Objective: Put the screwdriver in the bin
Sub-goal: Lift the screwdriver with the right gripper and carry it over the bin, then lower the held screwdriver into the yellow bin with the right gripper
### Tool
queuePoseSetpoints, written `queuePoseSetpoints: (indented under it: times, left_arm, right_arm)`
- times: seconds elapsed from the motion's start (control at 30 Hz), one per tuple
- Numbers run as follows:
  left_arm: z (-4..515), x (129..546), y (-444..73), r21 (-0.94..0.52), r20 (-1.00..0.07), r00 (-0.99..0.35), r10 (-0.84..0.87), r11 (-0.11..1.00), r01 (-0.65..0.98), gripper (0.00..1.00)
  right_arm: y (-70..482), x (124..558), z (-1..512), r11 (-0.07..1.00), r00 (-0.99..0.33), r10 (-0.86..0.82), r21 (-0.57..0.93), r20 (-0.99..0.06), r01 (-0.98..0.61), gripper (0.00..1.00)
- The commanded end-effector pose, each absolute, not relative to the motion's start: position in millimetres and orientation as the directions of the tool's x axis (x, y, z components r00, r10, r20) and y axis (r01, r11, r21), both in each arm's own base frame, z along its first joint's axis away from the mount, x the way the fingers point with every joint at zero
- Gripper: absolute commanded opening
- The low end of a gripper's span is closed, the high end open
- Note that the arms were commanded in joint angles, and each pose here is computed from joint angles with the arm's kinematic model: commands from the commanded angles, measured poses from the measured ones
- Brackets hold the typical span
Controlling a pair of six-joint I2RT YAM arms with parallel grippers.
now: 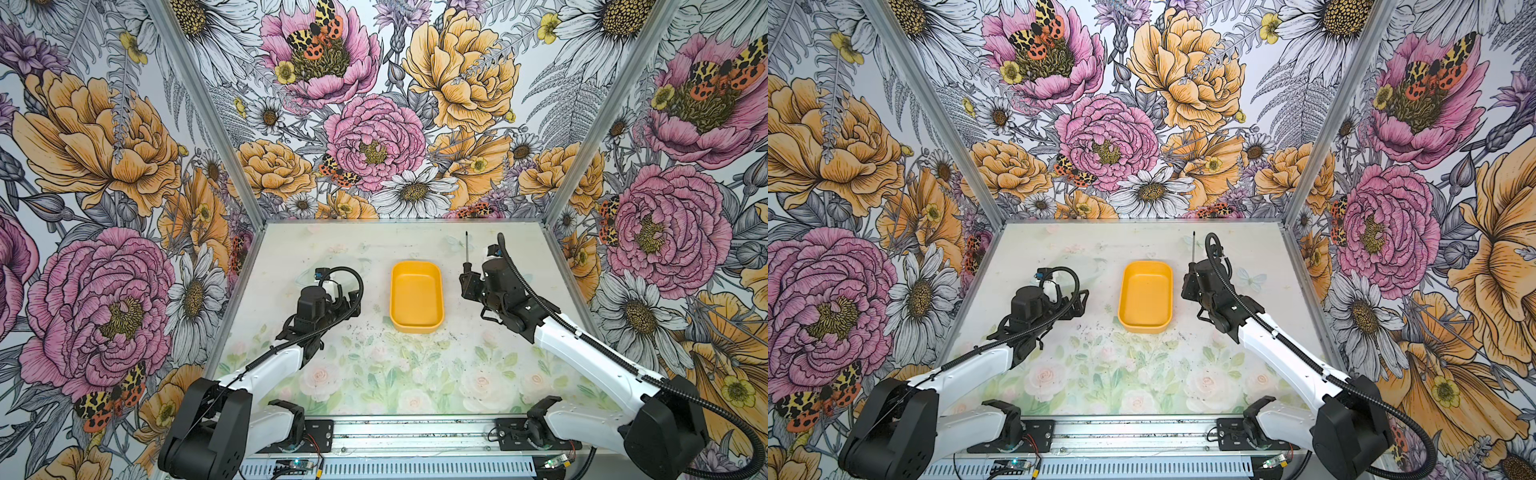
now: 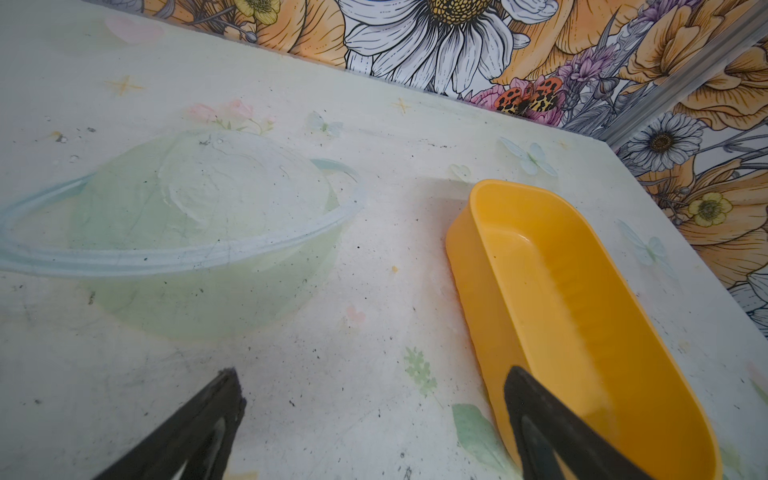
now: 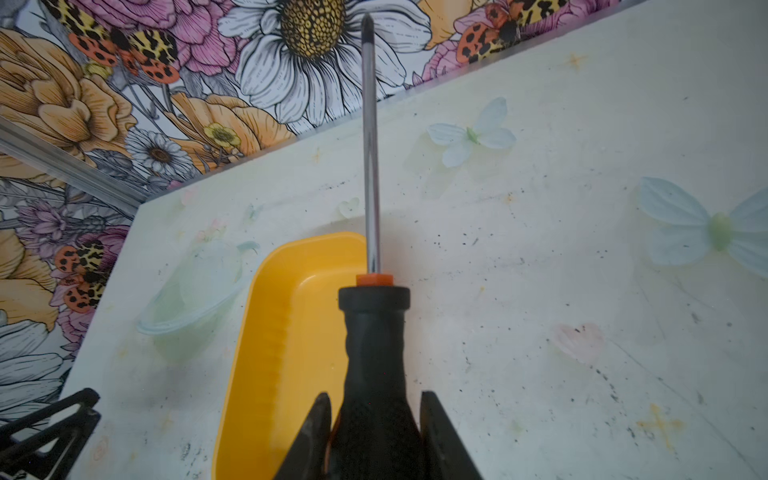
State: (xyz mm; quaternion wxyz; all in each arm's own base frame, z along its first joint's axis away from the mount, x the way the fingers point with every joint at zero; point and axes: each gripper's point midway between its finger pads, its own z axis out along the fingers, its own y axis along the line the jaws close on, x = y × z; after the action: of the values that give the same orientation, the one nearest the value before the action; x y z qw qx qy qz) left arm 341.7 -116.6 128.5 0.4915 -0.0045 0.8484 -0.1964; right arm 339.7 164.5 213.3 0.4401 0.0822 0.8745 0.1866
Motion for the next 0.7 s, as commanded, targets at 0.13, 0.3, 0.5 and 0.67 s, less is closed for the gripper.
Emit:
queuePoseSetpoints:
  times: [0.13, 0.3, 0.5, 0.67]
  left_arm:
    - [136.3, 346.3, -121.8, -0.351, -0.834, -0.510, -0.211, 0.916, 0.195, 0.99]
    - [136.7, 345.6, -121.5, -0.351, -0.834, -0.510, -0.211, 0.916, 0.195, 0.99]
    - [135.5, 345.2, -121.6, -0.351, -0.833, -0.512, -0.211, 0.916, 0.194, 0.99]
    - [134.5, 344.2, -119.8, -0.345, -0.834, -0.511, -0.208, 0.919, 0.189, 0.99]
  right_arm:
    - [197.0, 349.0, 244.7, 0.915, -0.505, 0.358, 0.402, -0.785, 0.025, 0.00]
    - [226.2, 339.9, 236.3, 0.959, -0.498, 0.259, 0.280, -0.828, 0.035, 0.00]
    - [256.2, 329.4, 205.4, 0.964, -0.565, 0.241, 0.263, -0.789, 0.043, 0.00]
    - [267.1, 326.9, 176.9, 0.965, -0.631, 0.233, 0.257, -0.740, 0.054, 0.00]
